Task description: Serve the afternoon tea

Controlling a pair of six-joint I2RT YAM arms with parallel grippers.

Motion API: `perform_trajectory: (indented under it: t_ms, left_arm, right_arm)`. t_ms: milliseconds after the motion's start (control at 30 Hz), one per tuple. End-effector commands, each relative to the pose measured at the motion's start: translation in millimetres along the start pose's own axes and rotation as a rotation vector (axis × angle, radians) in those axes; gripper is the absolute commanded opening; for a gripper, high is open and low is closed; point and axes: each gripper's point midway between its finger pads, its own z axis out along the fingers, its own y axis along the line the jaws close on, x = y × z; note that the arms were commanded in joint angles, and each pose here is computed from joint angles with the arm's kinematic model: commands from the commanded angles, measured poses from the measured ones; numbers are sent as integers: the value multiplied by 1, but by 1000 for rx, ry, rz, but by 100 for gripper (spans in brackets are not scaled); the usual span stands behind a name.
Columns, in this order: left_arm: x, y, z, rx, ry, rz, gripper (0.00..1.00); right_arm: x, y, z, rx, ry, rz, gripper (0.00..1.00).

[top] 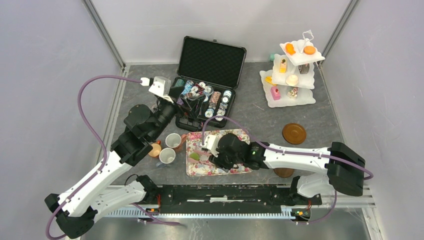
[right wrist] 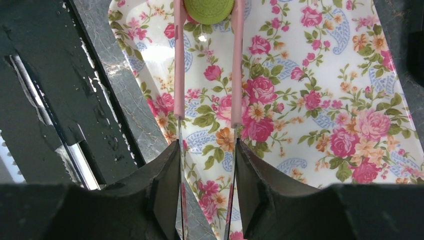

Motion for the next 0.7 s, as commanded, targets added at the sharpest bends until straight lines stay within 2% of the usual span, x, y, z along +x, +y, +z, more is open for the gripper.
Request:
perform_trajectory:
  t_ms: [0, 233, 367, 500, 667]
  left_arm:
    - [-13, -1, 1, 4, -38, 12, 100]
    - [-13, -1, 1, 5, -38, 10, 100]
    - [-13, -1, 0, 7, -39, 10, 100]
    - [-15, -1, 0, 5, -44, 7, 100]
    - [-16, -1, -2, 4, -48, 5, 100]
  right_arm:
    - [-32, -5, -9, 40, -96, -11, 39]
    - [-39, -19, -31, 118, -163, 5, 26]
    - [-36, -40, -53, 229, -189, 22, 22]
    - [-36, -75, -87, 374, -230, 66, 17]
    - [-52, -135, -157, 624, -331, 138, 15]
